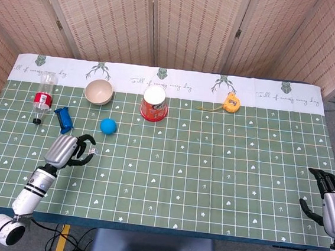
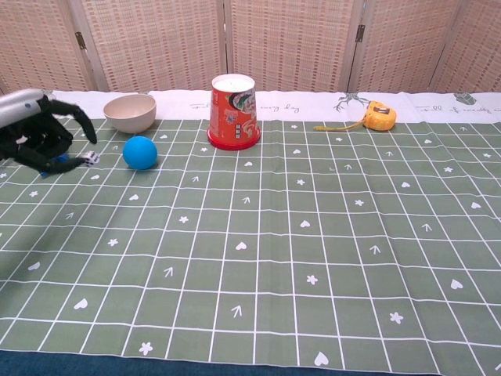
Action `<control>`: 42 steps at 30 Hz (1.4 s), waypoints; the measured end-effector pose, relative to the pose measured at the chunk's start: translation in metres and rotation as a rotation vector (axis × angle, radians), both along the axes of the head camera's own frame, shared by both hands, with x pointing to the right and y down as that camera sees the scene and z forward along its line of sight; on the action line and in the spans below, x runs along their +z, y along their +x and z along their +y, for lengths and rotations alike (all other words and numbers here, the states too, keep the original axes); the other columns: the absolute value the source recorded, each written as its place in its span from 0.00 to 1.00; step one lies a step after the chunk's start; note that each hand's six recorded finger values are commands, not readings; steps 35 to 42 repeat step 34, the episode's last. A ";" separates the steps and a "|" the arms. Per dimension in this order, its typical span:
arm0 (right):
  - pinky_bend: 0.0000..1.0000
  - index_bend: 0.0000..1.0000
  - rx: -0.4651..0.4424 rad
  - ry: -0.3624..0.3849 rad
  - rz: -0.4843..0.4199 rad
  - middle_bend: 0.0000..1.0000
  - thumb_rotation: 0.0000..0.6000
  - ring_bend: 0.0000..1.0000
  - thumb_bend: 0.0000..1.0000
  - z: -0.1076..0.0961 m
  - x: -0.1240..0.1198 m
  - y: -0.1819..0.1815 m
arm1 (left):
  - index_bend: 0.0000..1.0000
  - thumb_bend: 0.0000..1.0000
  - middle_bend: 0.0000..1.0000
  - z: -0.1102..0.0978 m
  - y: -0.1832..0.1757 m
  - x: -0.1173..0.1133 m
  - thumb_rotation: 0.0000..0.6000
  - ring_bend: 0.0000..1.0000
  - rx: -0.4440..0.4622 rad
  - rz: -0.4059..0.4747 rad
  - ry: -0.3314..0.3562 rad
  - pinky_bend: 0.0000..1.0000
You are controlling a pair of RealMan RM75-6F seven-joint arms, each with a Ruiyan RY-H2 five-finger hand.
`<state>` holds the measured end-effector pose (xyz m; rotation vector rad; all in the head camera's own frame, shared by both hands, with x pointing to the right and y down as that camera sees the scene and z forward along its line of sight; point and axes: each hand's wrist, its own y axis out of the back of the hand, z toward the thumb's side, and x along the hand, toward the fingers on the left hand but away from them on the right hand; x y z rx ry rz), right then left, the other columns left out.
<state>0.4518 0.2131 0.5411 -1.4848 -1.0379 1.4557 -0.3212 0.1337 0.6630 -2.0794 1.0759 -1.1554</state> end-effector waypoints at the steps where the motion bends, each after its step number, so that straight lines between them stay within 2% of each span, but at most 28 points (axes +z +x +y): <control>1: 0.27 0.17 0.002 -0.001 0.001 0.22 1.00 0.19 0.19 0.000 0.000 0.001 | 0.15 0.23 0.79 -0.006 0.002 -0.007 0.73 0.74 -0.018 0.033 0.015 0.95; 2: 0.27 0.17 0.004 -0.002 0.002 0.22 1.00 0.19 0.19 0.000 0.000 0.001 | 0.14 0.22 0.78 -0.009 0.003 -0.012 0.66 0.72 -0.029 0.050 0.030 0.95; 3: 0.27 0.17 0.006 -0.002 0.003 0.22 1.00 0.19 0.19 0.001 0.000 0.002 | 0.13 0.22 0.77 -0.013 0.003 -0.017 0.64 0.72 -0.040 0.061 0.045 0.95; 6: 0.27 0.17 0.009 -0.007 0.004 0.22 1.00 0.19 0.19 0.001 0.001 0.003 | 0.13 0.22 0.73 -0.018 -0.001 -0.023 0.63 0.68 -0.067 0.065 0.066 0.95; 11: 0.27 0.17 0.007 -0.005 0.007 0.23 1.00 0.19 0.19 0.000 0.000 0.004 | 0.13 0.22 0.62 -0.016 -0.018 -0.020 0.64 0.54 -0.087 0.000 0.048 0.87; 12: 0.27 0.17 0.006 -0.004 0.009 0.23 1.00 0.19 0.19 -0.001 -0.001 0.004 | 0.13 0.22 0.58 -0.015 -0.021 -0.020 0.71 0.51 -0.088 -0.017 0.047 0.83; 14: 0.27 0.17 0.005 -0.003 0.012 0.23 1.00 0.19 0.18 -0.001 -0.002 0.004 | 0.14 0.22 0.54 -0.013 -0.031 -0.020 0.93 0.46 -0.091 -0.066 0.044 0.73; 16: 0.27 0.17 0.003 -0.005 0.014 0.23 1.00 0.19 0.19 -0.002 -0.002 0.004 | 0.15 0.22 0.52 -0.010 -0.044 -0.020 1.00 0.44 -0.097 -0.124 0.042 0.68; 22: 0.27 0.17 -0.006 -0.016 0.008 0.23 1.00 0.19 0.19 -0.004 -0.002 0.002 | 0.18 0.22 0.49 0.010 -0.094 -0.029 1.00 0.41 -0.135 -0.328 0.045 0.58; 28: 0.27 0.18 -0.028 -0.022 -0.014 0.24 1.00 0.19 0.19 -0.005 0.000 -0.005 | 0.20 0.22 0.49 0.039 -0.134 -0.046 1.00 0.41 -0.187 -0.454 0.064 0.55; 34: 0.27 0.19 -0.052 -0.027 -0.042 0.25 1.00 0.19 0.19 -0.006 0.004 -0.012 | 0.21 0.22 0.48 0.065 -0.154 -0.063 1.00 0.41 -0.226 -0.505 0.093 0.54; 42: 0.27 0.19 -0.052 -0.027 -0.042 0.25 1.00 0.19 0.19 -0.006 0.004 -0.012 | 0.21 0.22 0.48 0.065 -0.154 -0.063 1.00 0.41 -0.226 -0.505 0.093 0.54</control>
